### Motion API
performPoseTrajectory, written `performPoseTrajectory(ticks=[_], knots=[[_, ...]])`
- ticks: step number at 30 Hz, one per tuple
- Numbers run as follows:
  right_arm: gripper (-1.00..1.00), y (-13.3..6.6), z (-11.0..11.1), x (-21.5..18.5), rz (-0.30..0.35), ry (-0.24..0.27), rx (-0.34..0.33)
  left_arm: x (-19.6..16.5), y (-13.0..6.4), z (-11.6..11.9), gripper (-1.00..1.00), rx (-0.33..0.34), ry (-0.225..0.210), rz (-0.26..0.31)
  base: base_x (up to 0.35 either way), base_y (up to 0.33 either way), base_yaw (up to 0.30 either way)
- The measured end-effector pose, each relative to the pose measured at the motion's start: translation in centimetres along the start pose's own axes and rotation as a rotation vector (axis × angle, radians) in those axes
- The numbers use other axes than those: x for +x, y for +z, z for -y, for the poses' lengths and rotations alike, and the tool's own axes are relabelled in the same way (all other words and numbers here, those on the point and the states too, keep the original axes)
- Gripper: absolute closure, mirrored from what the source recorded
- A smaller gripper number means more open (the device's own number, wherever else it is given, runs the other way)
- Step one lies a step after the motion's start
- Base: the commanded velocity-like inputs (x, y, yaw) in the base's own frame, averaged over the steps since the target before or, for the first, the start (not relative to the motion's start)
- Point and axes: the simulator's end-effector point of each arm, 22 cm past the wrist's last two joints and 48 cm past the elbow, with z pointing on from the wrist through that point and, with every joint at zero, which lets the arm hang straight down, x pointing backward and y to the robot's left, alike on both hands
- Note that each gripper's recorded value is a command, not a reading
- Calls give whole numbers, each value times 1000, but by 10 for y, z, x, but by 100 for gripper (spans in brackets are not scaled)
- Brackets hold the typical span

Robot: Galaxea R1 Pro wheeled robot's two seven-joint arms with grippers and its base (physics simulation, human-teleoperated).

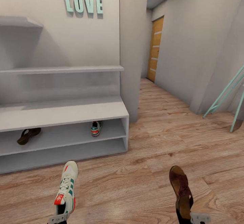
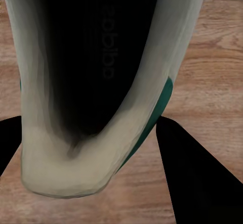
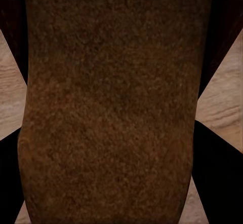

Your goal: Pick up the two gym shoes and the two sandals from the corridor floor and place them onto the hallstand (shoe rack) in the corridor, making sure they are on the rack and not on the floor. Arrange them so the two gym shoes are next to each other and the two sandals are next to each other.

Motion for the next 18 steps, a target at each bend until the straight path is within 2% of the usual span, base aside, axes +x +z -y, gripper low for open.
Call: performPoseTrajectory(ticks=[6,8,9,10,11,14,18], knots=[[100,2,4,-14,29,-8,6,-1,2,-2,100,-2,3,-10,0,0,0],[100,3,5,-16,34,-9,8,2,3,-2,100,0,2,-30,0,0,0],[100,3,5,-18,39,-11,9,3,4,-2,100,0,-1,-50,0,0,0],[100,4,8,-25,51,-16,12,-1,21,-1,100,5,-31,-163,0,0,0],[100,4,9,-25,53,-18,12,-33,33,0,100,7,-34,-125,0,0,0],[100,4,14,-29,59,-26,17,-56,45,0,100,9,-44,-142,0,0,0],[100,4,43,-36,58,-62,44,-94,62,7,100,20,-57,-149,0,0,0]])
